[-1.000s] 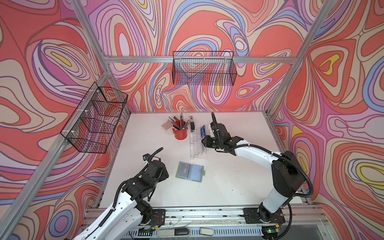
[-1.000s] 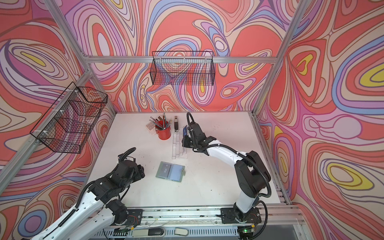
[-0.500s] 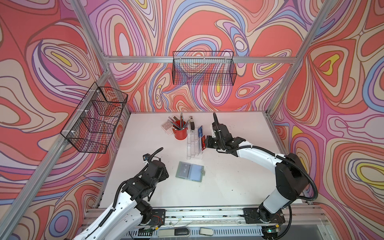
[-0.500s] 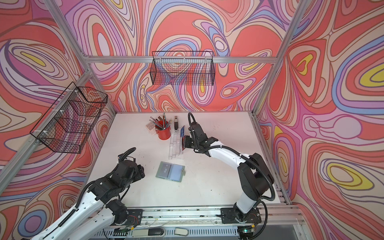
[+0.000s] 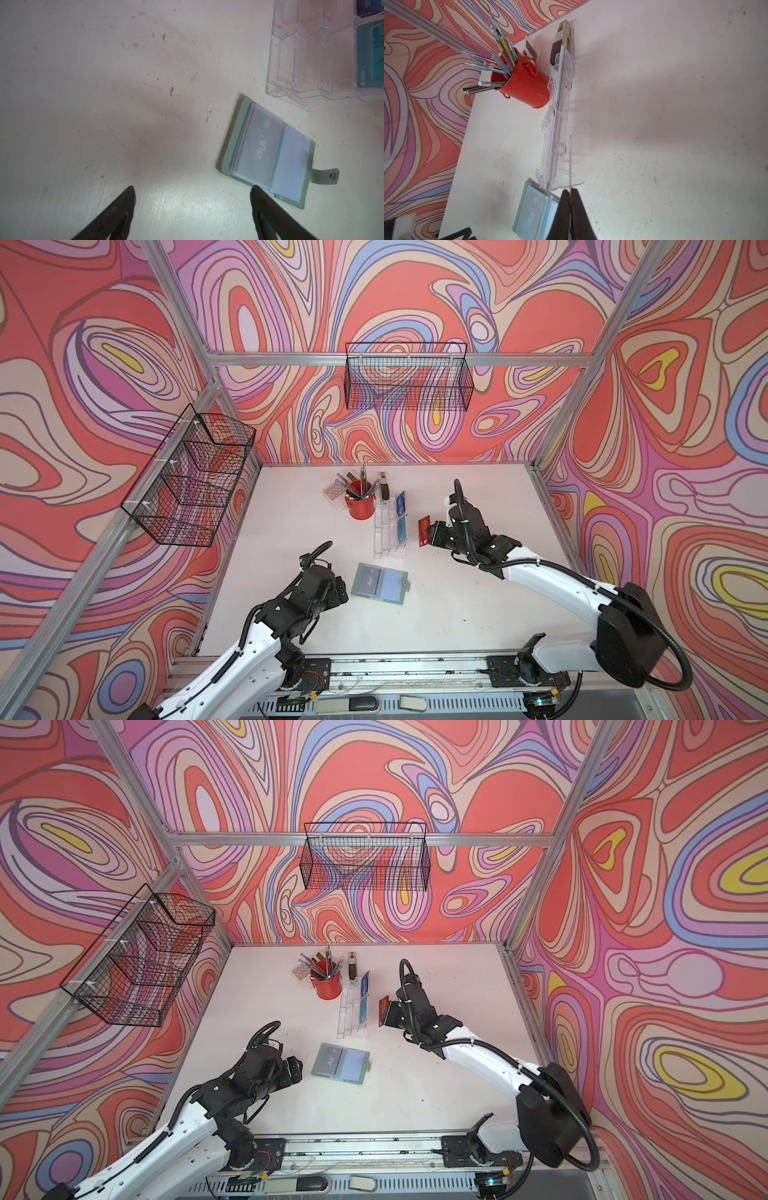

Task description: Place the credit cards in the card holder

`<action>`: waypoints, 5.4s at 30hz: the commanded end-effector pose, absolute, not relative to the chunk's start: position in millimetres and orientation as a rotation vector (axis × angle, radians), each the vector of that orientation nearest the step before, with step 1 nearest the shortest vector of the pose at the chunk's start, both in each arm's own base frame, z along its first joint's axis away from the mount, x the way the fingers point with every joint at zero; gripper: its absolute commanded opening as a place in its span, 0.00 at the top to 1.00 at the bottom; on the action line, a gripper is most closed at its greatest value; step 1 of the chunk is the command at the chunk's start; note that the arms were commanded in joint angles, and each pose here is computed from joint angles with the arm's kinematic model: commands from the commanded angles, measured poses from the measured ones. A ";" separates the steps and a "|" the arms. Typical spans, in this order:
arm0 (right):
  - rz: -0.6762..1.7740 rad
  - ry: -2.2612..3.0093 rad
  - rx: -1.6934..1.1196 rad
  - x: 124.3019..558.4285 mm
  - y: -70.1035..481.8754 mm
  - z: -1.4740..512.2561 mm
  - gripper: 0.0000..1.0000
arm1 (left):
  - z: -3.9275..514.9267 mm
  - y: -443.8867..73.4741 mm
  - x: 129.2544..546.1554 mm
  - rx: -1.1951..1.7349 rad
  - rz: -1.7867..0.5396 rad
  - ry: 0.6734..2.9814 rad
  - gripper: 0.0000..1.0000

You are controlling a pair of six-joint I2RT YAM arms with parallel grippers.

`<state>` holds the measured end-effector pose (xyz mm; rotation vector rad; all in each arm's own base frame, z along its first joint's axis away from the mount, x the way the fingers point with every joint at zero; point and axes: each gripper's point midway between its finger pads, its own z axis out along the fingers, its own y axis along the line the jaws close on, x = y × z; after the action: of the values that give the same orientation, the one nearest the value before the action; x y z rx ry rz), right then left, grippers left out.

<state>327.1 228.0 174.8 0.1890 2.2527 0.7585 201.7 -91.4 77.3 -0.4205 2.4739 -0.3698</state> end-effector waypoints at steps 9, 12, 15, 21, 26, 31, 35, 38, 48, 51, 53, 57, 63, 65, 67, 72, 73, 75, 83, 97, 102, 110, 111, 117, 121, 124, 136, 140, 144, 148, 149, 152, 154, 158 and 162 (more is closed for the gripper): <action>1.138 2.107 0.273 249.4 301.5 148.6 1.00 | 47.3 -149.8 213.9 -0.329 -0.633 2.614 0.17; 1.191 2.107 0.270 237.8 323.7 134.6 1.00 | 36.7 -162.1 213.2 -0.342 -0.709 2.643 0.17; 1.207 2.142 0.278 236.0 338.0 114.1 1.00 | 31.5 -169.7 211.0 -0.357 -0.765 2.661 0.17; 1.174 2.165 0.342 242.0 338.6 86.9 1.00 | 33.6 -193.0 199.9 -0.348 -0.922 2.666 0.17; 1.111 2.181 0.374 244.3 330.0 76.6 1.00 | 38.5 -199.6 196.5 -0.332 -0.968 2.663 0.16; 1.076 2.191 0.383 249.0 323.7 69.9 1.00 | 36.1 -189.5 197.7 -0.347 -0.883 2.669 0.16; 1.074 2.235 0.354 253.7 328.4 60.7 1.00 | 37.7 -178.5 200.3 -0.348 -0.789 2.665 0.16; 1.087 2.257 0.352 257.8 328.3 51.8 1.00 | 39.5 -173.5 201.8 -0.343 -0.755 2.649 0.16; 1.151 2.280 0.279 258.9 344.3 51.4 1.00 | 31.2 -177.5 206.6 -0.304 -0.714 2.693 0.15; 1.132 2.286 0.276 258.6 341.8 49.4 1.00 | 26.3 -180.0 208.5 -0.296 -0.709 2.706 0.15; 1.123 2.277 0.277 258.9 339.0 53.3 1.00 | 24.5 -182.3 209.2 -0.289 -0.714 2.712 0.15; 1.125 2.262 0.273 258.7 336.6 62.4 1.00 | 22.4 -185.7 209.2 -0.280 -0.730 2.721 0.16; 1.133 2.264 0.262 258.5 339.1 60.8 1.00 | 23.3 -184.4 209.5 -0.283 -0.724 2.716 0.16; 1.141 2.262 0.257 258.7 341.0 60.7 1.00 | 24.2 -184.4 209.8 -0.283 -0.725 2.713 0.16; 1.150 2.262 0.252 258.6 343.0 61.3 1.00 | 24.6 -184.2 209.7 -0.283 -0.725 2.712 0.16; 1.176 2.241 0.237 257.4 344.8 69.9 1.00 | 26.5 -183.6 210.7 -0.283 -0.720 2.707 0.16; 1.180 2.235 0.232 257.4 344.9 73.0 1.00 | 26.7 -183.5 210.7 -0.283 -0.719 2.707 0.16; 1.175 2.228 0.231 257.2 344.0 76.0 1.00 | 27.3 -183.3 210.9 -0.284 -0.719 2.704 0.16; 1.163 2.249 0.227 258.0 349.4 65.9 1.00 | 28.7 -182.9 211.5 -0.284 -0.716 2.698 0.16; 1.139 2.293 0.262 257.3 348.7 37.1 1.00 | 31.2 -182.3 210.2 -0.281 -0.725 2.690 0.16; 1.129 2.295 0.278 257.1 345.8 35.2 1.00 | 31.4 -181.6 209.6 -0.282 -0.723 2.691 0.16; 1.095 2.291 0.311 255.9 334.1 37.8 1.00 | 32.5 -180.7 209.3 -0.286 -0.723 2.686 0.16; 1.088 2.292 0.314 255.6 332.2 36.5 1.00 | 31.8 -180.4 209.0 -0.286 -0.722 2.686 0.16; 1.077 2.302 0.309 253.9 329.8 33.3 1.00 | 31.7 -180.2 209.6 -0.288 -0.721 2.685 0.16; 1.078 2.306 0.307 253.2 329.7 32.5 1.00 | 31.2 -180.3 209.1 -0.290 -0.721 2.687 0.16; 1.105 2.281 0.304 253.3 330.9 43.4 1.00 | 31.8 -180.6 209.2 -0.287 -0.723 2.686 0.16; 1.129 2.307 0.275 250.9 339.3 37.0 1.00 | 31.7 -180.3 209.2 -0.288 -0.720 2.686 0.16; 1.146 2.324 0.270 251.3 346.3 29.6 1.00 | 32.5 -180.4 209.4 -0.285 -0.721 2.685 0.16; 1.157 2.326 0.274 251.4 348.2 28.0 1.00 | 32.1 -180.2 209.5 -0.286 -0.720 2.684 0.16; 1.162 2.336 0.272 249.2 351.6 25.5 1.00 | 31.8 -181.0 209.8 -0.282 -0.723 2.685 0.16; 1.163 2.341 0.268 248.3 353.6 24.1 1.00 | 32.1 -181.5 210.1 -0.279 -0.725 2.684 0.16; 1.179 2.356 0.249 244.5 362.4 21.6 1.00 | 32.0 -182.2 210.1 -0.277 -0.727 2.686 0.16; 1.183 2.365 0.237 241.9 368.2 20.2 1.00 | 32.1 -182.5 209.9 -0.274 -0.730 2.687 0.16; 1.147 2.377 0.225 241.8 372.2 17.8 1.00 | 32.8 -183.0 209.0 -0.272 -0.738 2.687 0.16; 1.094 2.396 0.215 243.5 371.5 14.4 1.00 | 35.0 -181.3 209.3 -0.273 -0.732 2.678 0.16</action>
<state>250.6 381.0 42.8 0.2236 2.2963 1.2173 216.2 -186.9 39.0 -0.2867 2.6587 -0.7663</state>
